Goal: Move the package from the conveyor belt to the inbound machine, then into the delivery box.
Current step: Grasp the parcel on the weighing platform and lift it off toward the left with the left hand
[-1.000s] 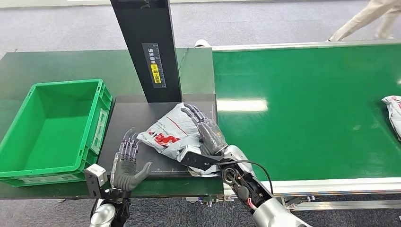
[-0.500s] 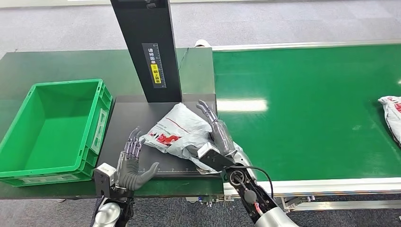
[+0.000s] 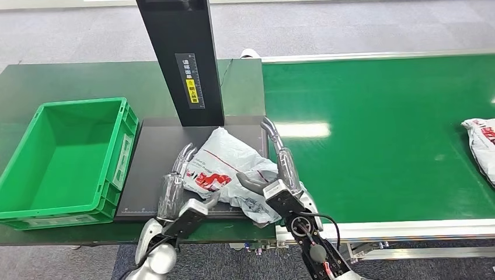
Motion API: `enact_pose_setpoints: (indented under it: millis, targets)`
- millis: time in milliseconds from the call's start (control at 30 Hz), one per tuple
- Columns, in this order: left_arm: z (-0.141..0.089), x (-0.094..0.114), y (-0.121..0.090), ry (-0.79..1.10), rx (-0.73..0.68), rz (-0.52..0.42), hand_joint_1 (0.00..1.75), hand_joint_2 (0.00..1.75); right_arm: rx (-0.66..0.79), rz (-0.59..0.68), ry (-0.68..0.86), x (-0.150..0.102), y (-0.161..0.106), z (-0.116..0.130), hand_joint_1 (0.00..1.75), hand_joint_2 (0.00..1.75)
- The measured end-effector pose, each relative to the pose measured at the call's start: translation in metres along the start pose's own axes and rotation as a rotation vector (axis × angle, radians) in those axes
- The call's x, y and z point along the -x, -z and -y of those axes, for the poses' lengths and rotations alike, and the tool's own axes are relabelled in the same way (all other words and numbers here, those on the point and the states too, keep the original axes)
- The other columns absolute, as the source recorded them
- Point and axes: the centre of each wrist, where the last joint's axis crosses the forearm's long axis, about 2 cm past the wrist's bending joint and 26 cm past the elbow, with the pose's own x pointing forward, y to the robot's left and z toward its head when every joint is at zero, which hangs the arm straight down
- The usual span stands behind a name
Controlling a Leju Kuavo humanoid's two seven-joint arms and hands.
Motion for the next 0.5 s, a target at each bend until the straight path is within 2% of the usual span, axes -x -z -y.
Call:
enact_pose_setpoints:
  millis: [167, 367, 467, 500]
  targets:
    - [0.009, -0.005, 0.009, 0.163, 0.092, -0.014, 0.0, 1.75, -0.007, 0.005, 0.014, -0.002, -0.003, 0.0, 0.0, 1.75]
    - [0.022, 0.002, 0.011, 0.202, 0.335, -0.102, 0.0, 1.75, -0.015, 0.001, 0.022, -0.001, -0.005, 0.001, 0.0, 1.75]
    - [0.027, 0.007, 0.011, 0.207, 0.394, -0.128, 0.0, 1.75, -0.017, 0.0, 0.017, -0.001, -0.005, 0.003, 0.0, 1.75]
    - [0.028, 0.008, 0.011, 0.205, 0.402, -0.132, 0.36, 1.75, -0.016, -0.001, 0.016, 0.0, -0.005, 0.003, 0.0, 1.75]
